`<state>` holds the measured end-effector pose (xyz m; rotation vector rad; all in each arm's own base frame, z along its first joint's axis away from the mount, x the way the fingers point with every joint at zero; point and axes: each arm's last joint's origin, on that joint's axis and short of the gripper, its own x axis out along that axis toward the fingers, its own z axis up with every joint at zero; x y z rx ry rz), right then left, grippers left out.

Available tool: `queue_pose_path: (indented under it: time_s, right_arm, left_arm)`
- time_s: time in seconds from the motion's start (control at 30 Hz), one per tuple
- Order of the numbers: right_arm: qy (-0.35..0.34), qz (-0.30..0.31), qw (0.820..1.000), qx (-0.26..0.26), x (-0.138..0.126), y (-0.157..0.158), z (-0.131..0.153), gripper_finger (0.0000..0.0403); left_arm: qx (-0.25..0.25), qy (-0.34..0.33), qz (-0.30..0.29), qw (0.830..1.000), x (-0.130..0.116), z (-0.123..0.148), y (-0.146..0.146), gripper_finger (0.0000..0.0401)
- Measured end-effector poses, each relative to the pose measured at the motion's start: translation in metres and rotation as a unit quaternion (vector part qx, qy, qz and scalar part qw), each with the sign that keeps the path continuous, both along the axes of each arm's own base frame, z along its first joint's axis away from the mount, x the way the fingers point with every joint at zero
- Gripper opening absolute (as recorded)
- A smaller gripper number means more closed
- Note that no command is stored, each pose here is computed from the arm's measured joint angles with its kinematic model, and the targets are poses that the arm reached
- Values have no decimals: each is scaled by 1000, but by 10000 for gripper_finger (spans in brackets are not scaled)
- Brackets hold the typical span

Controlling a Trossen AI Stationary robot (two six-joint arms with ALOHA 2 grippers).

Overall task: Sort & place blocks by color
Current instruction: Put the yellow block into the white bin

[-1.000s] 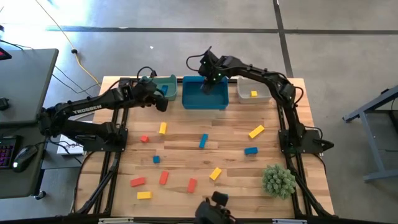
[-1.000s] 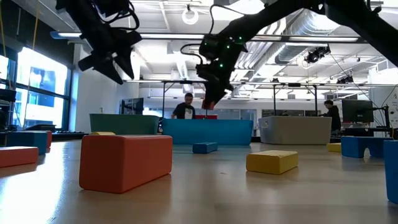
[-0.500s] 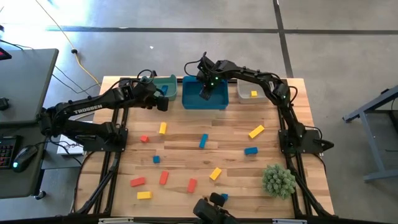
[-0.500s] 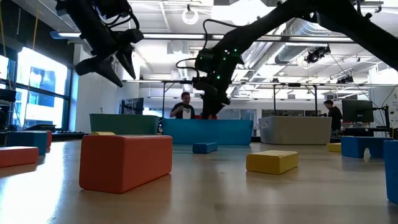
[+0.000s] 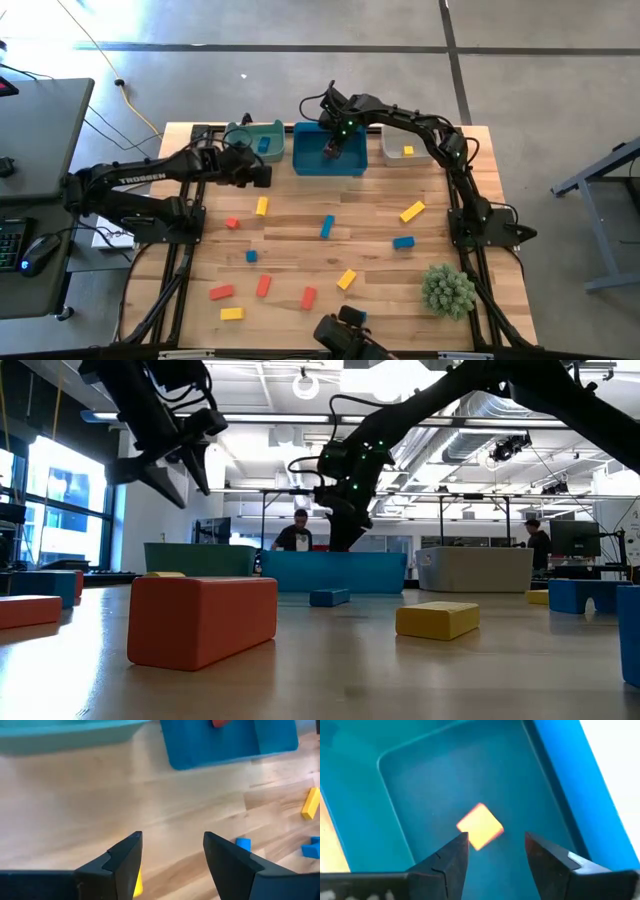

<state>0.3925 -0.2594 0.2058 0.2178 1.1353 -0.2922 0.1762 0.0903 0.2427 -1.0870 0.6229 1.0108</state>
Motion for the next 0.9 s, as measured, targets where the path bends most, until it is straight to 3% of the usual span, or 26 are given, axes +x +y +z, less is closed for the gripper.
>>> queue_pose_path:
  time_s: [0.33, 0.9]
  right_arm:
    - [-13, 16, 1000, -21, 3, -2, 2, 189]
    - [-5, 10, 1000, -18, -5, -12, 2, 190]
  left_arm:
    - [-43, 1, 20, 999, 16, -11, -19, 200]
    - [-85, 132, 67, 985, 43, -62, -39, 200]
